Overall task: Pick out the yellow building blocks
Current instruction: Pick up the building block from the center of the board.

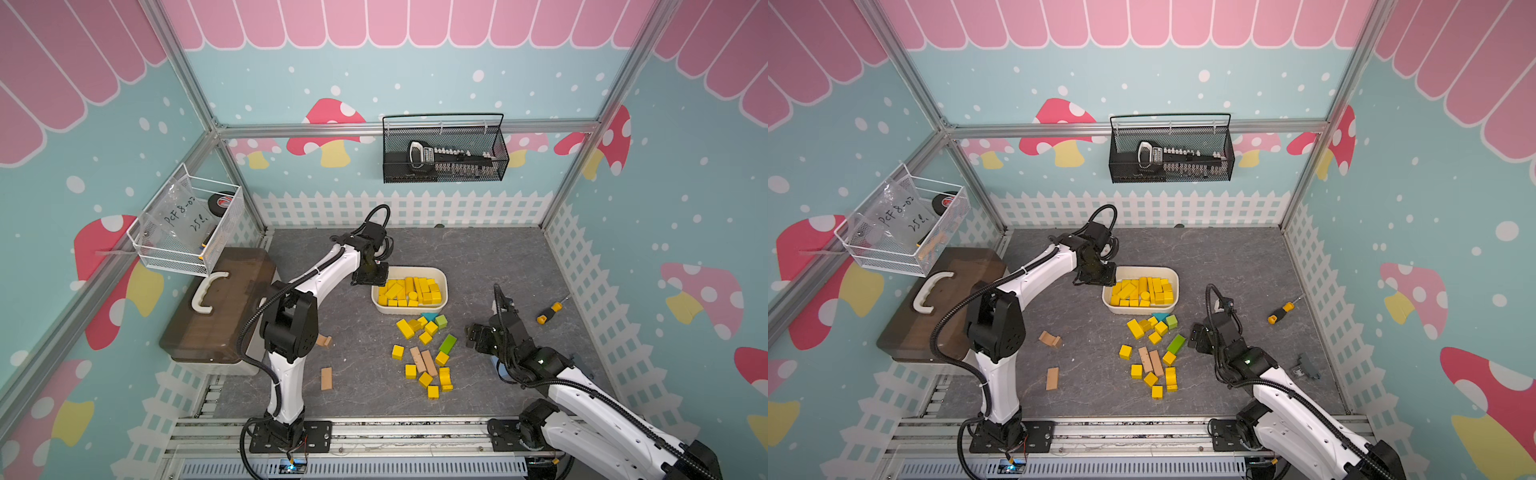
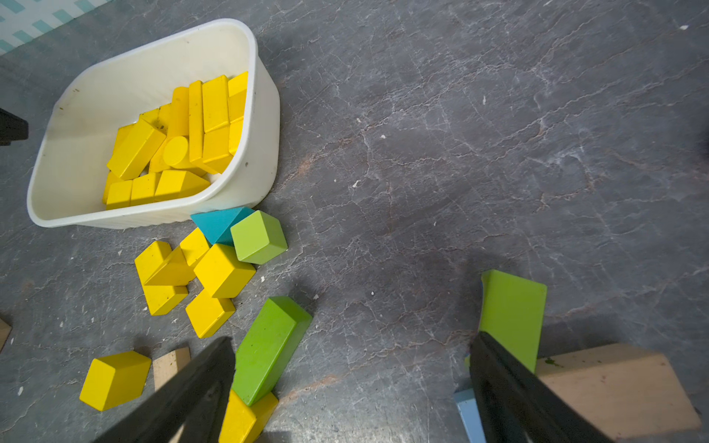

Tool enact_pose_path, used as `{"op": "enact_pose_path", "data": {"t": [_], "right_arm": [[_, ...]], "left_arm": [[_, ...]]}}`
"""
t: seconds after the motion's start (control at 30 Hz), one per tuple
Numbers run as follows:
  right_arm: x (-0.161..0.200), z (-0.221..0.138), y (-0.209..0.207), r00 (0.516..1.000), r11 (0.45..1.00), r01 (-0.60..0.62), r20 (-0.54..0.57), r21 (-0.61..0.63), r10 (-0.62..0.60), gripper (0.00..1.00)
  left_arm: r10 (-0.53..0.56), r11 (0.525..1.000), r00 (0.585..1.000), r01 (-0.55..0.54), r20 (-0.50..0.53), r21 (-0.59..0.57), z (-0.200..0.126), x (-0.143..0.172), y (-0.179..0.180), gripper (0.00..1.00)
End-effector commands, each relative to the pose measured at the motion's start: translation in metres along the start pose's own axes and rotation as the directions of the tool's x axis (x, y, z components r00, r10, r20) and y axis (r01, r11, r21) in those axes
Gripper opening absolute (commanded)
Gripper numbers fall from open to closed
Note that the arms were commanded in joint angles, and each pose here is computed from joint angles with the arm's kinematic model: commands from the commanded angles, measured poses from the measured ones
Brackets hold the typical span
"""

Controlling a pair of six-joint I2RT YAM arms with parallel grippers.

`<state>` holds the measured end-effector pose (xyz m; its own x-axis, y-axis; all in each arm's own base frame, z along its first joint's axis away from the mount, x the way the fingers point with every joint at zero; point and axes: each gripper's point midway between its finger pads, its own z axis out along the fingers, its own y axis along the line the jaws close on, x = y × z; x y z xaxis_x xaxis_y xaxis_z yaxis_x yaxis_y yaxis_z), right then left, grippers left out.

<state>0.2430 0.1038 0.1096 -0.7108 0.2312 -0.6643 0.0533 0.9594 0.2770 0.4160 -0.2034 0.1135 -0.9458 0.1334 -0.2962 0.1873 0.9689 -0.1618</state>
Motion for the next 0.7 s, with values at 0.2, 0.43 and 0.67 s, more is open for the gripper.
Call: {"op": "enact_pose_path", "data": {"t": [0.2,0.43,0.67], "right_arm": [[-0.001,0.018,0.024,0.994,0.997,0.062,-0.090,-0.046,-0.066,0.92],[0.005,0.030,0.034,0.982,0.993,0.092,-0.157,-0.067,-0.102,0.97],[0.007,0.036,0.035,0.977,0.994,0.097,-0.183,-0.055,-0.105,0.99]], "left_arm": [[0.006,0.998,0.986,-0.017,0.164,0.061,-0.041,-0.024,-0.009,0.49],[0.007,0.998,0.986,-0.017,0.169,0.058,-0.044,-0.024,-0.008,0.49],[0.008,0.998,0.987,-0.017,0.163,0.055,-0.042,-0.023,-0.008,0.49]]}}
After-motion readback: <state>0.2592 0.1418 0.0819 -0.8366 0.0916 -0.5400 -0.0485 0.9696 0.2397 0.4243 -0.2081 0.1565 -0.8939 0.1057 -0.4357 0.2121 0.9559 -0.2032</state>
